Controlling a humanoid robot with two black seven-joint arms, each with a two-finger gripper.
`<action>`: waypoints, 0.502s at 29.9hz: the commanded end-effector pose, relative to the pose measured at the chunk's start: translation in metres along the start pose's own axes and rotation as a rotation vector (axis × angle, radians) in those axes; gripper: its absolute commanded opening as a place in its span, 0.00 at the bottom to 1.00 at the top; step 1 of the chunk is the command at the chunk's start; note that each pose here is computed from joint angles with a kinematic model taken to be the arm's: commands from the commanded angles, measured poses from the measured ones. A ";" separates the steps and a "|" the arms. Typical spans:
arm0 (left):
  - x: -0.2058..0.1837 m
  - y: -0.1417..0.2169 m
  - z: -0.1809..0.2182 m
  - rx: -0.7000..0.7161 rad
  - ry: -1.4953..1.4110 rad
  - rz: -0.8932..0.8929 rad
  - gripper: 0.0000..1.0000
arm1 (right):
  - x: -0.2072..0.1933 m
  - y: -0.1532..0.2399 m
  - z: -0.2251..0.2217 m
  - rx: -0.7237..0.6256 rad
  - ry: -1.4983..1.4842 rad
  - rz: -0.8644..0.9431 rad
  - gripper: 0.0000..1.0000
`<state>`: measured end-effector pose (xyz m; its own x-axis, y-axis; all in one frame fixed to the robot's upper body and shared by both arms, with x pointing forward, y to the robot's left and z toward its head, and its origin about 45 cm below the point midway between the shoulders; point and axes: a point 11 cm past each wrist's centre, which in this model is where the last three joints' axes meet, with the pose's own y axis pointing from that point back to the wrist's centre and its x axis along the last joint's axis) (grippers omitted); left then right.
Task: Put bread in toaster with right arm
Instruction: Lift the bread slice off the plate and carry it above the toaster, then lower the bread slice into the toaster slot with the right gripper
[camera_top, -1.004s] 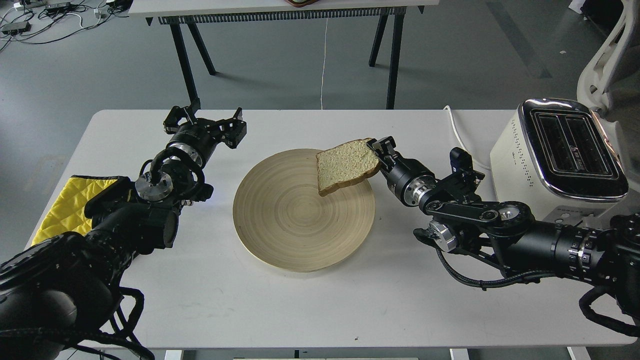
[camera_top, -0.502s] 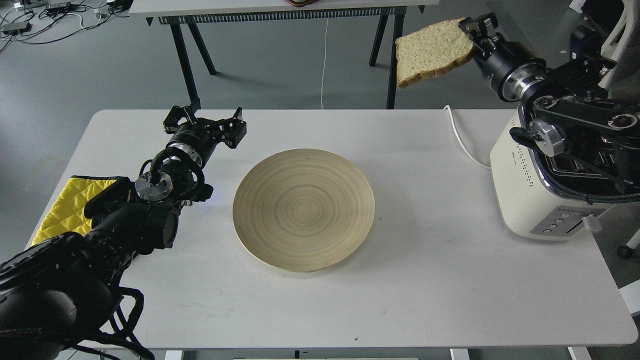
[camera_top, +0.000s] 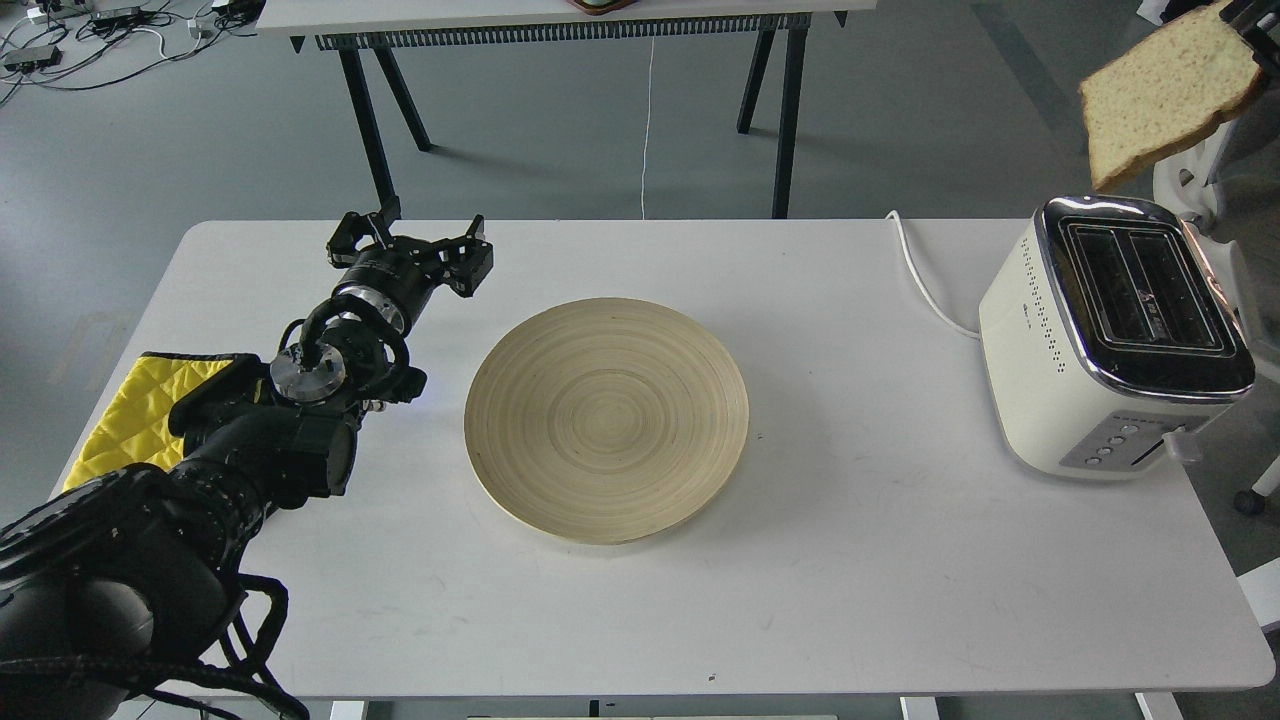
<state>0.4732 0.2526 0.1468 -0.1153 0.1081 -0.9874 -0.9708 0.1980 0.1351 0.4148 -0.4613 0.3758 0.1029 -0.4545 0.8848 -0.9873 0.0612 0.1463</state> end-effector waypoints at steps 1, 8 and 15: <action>0.000 0.000 0.000 0.000 0.000 0.000 1.00 | -0.006 0.015 0.021 -0.044 0.019 -0.022 0.10; 0.000 0.000 0.000 0.000 0.000 0.000 1.00 | -0.031 0.032 0.035 -0.077 0.014 -0.084 0.10; 0.000 0.000 0.000 0.000 0.000 0.000 1.00 | -0.050 0.037 0.032 -0.071 0.005 -0.110 0.10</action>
<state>0.4732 0.2526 0.1468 -0.1154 0.1084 -0.9874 -0.9708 0.1982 0.1352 0.3707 -0.4685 0.3269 0.2066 -0.4549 0.8663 -0.9594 0.0794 0.2705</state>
